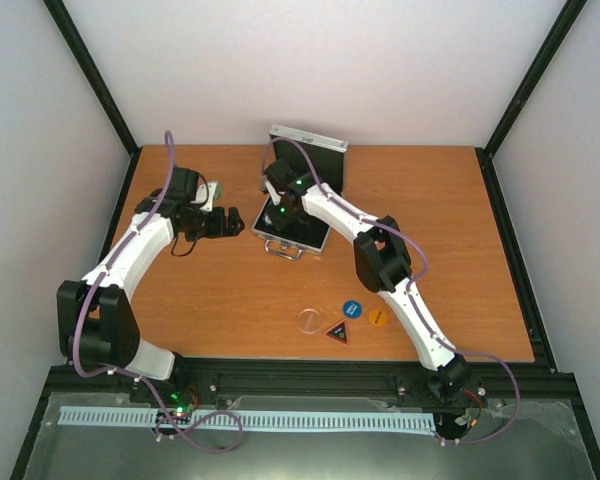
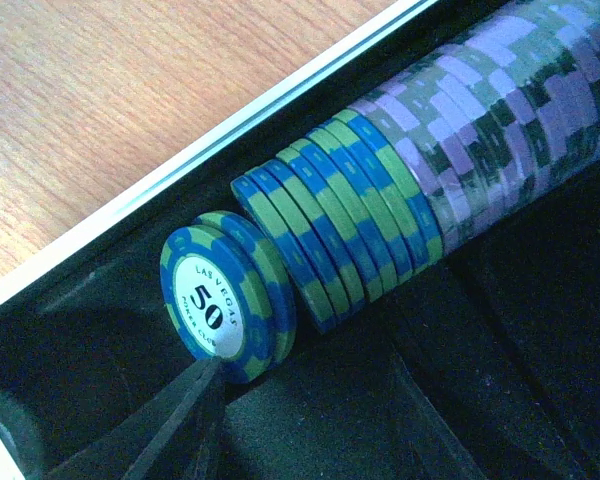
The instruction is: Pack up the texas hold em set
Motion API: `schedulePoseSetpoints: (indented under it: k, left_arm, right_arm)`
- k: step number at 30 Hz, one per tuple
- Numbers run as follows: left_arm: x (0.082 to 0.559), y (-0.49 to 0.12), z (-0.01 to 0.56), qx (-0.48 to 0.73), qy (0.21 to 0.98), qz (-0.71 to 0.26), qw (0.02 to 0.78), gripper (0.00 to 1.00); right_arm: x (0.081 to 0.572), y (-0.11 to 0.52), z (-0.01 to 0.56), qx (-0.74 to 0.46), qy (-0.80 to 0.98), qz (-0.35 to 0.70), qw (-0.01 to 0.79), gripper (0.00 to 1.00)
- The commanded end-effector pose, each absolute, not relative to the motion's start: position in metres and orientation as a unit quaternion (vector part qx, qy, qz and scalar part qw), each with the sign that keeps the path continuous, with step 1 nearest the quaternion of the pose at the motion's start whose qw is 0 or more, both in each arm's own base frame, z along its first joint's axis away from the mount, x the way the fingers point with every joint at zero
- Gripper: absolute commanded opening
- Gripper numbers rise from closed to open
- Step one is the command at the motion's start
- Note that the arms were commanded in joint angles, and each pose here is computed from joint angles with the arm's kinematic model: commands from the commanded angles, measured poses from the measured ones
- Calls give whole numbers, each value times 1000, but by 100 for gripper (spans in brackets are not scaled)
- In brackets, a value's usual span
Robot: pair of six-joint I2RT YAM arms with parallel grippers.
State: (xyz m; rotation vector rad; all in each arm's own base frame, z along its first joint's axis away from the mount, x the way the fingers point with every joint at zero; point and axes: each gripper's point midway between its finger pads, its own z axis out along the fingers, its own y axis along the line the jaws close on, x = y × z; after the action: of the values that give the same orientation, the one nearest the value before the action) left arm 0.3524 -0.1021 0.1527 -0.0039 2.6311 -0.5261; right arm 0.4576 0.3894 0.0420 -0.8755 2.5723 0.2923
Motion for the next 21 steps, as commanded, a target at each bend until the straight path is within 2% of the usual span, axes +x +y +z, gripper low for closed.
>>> schedulePoseSetpoints:
  k: [1,15,18,21]
  left_arm:
    - [355,-103,164,6,949,-198,247,100]
    - [352,-103,162,5,948,-201,246,100]
    - [351,-104,163,6,948,-202,246,100]
    - [351,-104,165,6,948,-202,247,100]
  right_arm:
    - [454,390,72,-314,918,93,225,46]
    - [439,410,78,-329,909,96,236,49]
    - [444,410,72,-324,911,82,239,54]
    - [450,410,67,-321,912,72,244,55]
